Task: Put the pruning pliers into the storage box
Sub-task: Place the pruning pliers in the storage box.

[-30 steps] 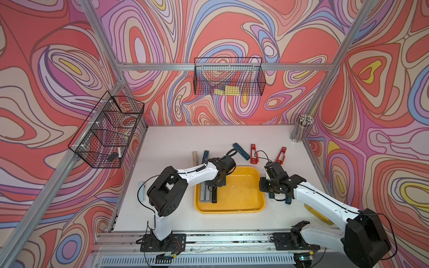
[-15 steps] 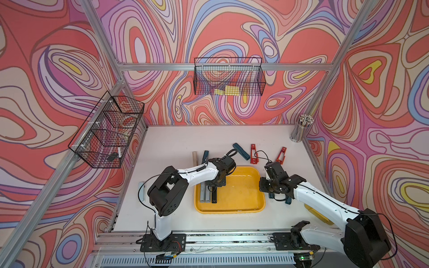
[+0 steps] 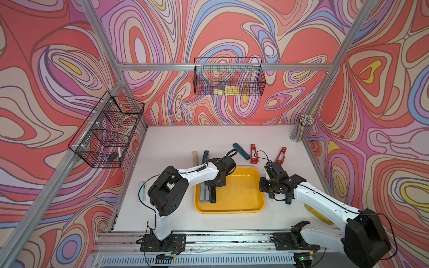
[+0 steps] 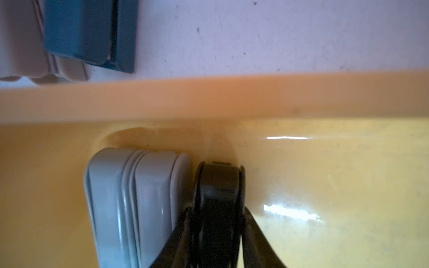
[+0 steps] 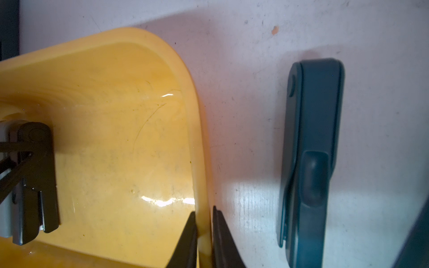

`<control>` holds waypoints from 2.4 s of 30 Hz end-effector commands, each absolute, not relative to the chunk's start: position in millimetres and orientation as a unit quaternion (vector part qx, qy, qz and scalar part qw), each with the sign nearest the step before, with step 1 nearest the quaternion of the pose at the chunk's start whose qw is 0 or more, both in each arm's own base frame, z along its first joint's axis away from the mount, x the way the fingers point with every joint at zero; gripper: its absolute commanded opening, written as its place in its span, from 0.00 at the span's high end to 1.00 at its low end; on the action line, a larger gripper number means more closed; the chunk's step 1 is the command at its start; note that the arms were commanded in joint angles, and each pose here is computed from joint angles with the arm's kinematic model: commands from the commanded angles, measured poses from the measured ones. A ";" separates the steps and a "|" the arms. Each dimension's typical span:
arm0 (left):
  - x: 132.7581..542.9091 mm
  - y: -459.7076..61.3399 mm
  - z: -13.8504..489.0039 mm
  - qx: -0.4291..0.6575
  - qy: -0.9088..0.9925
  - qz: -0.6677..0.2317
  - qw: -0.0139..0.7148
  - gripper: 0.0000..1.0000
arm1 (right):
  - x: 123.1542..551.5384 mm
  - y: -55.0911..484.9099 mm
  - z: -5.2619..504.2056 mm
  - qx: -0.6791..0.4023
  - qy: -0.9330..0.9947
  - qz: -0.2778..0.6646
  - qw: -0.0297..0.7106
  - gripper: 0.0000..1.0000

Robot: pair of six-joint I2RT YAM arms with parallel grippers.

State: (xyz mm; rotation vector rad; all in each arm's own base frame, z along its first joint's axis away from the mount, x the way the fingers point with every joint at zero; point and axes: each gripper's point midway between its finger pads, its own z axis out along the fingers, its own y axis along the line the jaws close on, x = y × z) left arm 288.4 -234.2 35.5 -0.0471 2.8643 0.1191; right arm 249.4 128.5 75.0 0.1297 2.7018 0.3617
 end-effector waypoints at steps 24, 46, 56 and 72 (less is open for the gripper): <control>293.1 -237.3 101.6 -0.009 0.981 0.037 0.192 0.78 | 251.8 134.1 82.8 0.041 0.964 0.147 0.219 0.84; 280.4 -282.7 49.9 -0.012 0.987 -0.024 0.155 1.00 | 252.3 139.8 87.4 0.038 0.959 0.166 0.225 0.84; 277.9 -272.8 38.6 -0.018 0.988 0.001 0.154 1.00 | 253.4 141.4 87.6 0.033 0.959 0.168 0.226 0.84; 276.2 -253.9 30.6 -0.018 0.986 0.045 0.161 1.00 | 247.5 140.1 81.1 0.037 0.961 0.168 0.214 0.83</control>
